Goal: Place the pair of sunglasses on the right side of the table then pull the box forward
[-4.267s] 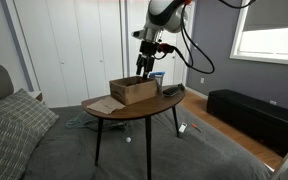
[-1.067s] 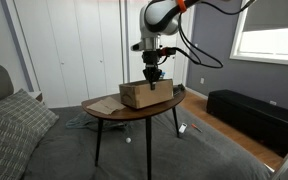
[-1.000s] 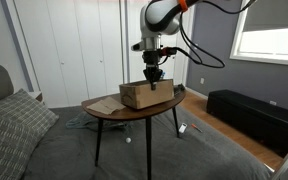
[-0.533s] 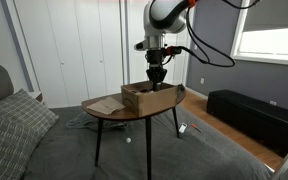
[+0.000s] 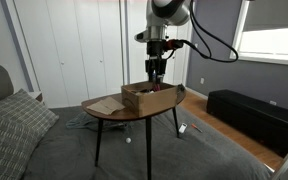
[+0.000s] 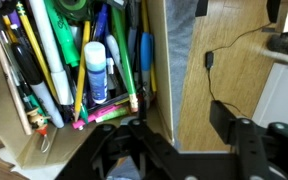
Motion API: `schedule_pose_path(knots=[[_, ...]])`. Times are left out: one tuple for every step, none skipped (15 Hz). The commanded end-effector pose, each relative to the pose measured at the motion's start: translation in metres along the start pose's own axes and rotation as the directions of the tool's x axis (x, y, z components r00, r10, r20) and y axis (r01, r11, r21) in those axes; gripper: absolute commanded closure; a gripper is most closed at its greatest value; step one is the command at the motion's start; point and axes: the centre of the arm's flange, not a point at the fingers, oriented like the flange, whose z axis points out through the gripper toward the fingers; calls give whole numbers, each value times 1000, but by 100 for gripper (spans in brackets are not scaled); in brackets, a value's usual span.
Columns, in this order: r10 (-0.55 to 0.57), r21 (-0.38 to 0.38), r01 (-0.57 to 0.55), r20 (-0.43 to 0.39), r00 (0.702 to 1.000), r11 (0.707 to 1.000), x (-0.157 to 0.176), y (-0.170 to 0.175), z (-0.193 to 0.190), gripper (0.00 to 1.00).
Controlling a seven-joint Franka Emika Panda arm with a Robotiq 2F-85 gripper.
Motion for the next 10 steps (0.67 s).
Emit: schedule_pose_path(knots=[[191, -58, -192, -27, 981, 980, -4, 0, -41, 2], [242, -73, -243, -34, 970, 967, -7, 0, -52, 0], [293, -87, -296, -42, 955, 951, -11, 0, -61, 0], [344, -99, -348, -50, 938, 932, -15, -2, -72, 0], [391, -114, -396, -60, 918, 911, -20, -5, -82, 0], [438, -129, -443, -68, 896, 887, -24, -7, -90, 0], [480, -152, -486, -79, 874, 861, -29, -11, -100, 0], [522, -171, -529, -89, 848, 831, -34, -14, -109, 0], [562, -190, -570, -96, 821, 800, -38, -19, -117, 0], [600, -212, -606, -99, 794, 767, -41, -24, -124, 0]])
